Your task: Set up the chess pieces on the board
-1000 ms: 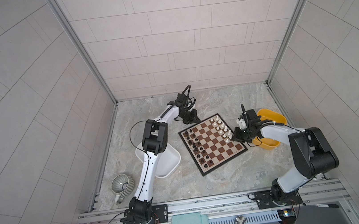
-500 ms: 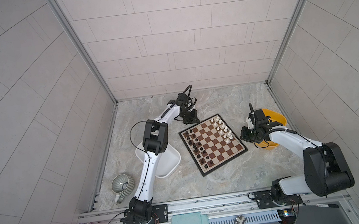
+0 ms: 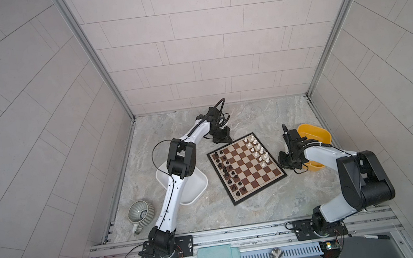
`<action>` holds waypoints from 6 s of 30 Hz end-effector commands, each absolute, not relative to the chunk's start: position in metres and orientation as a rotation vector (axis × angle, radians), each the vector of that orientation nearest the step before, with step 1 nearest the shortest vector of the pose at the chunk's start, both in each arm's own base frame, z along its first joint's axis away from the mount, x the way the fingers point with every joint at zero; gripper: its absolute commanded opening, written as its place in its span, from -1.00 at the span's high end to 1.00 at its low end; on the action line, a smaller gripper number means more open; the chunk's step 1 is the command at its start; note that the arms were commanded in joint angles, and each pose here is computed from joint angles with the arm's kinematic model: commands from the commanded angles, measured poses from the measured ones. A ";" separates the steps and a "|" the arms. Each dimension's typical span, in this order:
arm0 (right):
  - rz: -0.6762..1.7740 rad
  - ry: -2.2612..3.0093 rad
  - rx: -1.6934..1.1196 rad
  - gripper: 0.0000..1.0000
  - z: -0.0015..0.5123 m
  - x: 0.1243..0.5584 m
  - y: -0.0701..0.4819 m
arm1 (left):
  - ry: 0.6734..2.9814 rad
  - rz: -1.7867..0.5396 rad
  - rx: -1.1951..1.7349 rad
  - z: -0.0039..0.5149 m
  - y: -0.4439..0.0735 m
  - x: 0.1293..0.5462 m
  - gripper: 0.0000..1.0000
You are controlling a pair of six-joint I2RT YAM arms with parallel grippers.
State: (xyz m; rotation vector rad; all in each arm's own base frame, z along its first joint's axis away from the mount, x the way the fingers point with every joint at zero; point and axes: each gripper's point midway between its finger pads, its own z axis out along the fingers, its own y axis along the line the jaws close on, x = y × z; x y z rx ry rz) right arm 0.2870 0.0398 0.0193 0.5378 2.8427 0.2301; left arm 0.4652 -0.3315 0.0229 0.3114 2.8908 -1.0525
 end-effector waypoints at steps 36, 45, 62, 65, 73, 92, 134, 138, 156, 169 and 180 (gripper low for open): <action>0.256 2.831 -0.042 0.26 0.086 0.286 0.123 | 2.322 -0.711 0.364 0.269 -0.220 0.336 -0.42; 0.211 2.875 -0.060 0.35 0.070 0.286 0.125 | 2.340 -0.722 0.349 0.253 -0.219 0.333 -0.42; 0.174 2.915 -0.066 0.67 0.054 0.289 0.124 | 2.342 -0.706 0.340 0.246 -0.217 0.334 -0.42; 0.168 2.920 -0.070 0.72 0.054 0.287 0.123 | 2.341 -0.704 0.339 0.244 -0.217 0.335 -0.42; 0.165 2.929 -0.075 0.85 0.053 0.280 0.120 | 2.353 -0.709 0.332 0.238 -0.218 0.335 -0.42; 0.156 2.942 -0.085 0.86 0.051 0.275 0.118 | 2.355 -0.719 0.326 0.235 -0.218 0.334 -0.42; 0.122 2.723 1.105 0.78 0.041 0.301 -0.029 | 2.679 -0.760 0.340 0.171 -0.214 0.279 -0.45; 0.247 2.684 1.099 0.77 0.041 0.332 -0.005 | 2.691 -0.758 0.347 0.169 -0.217 0.283 -0.44; 0.044 2.658 0.946 0.43 0.066 0.395 -0.069 | 2.745 -0.757 0.334 0.154 -0.222 0.290 -0.44; -0.147 2.802 0.725 -0.09 0.047 0.392 -0.092 | 2.764 -0.786 0.336 0.148 -0.225 0.289 -0.44; -0.058 2.875 0.997 0.42 0.028 0.309 -0.080 | 2.771 -0.794 0.341 0.145 -0.226 0.287 -0.44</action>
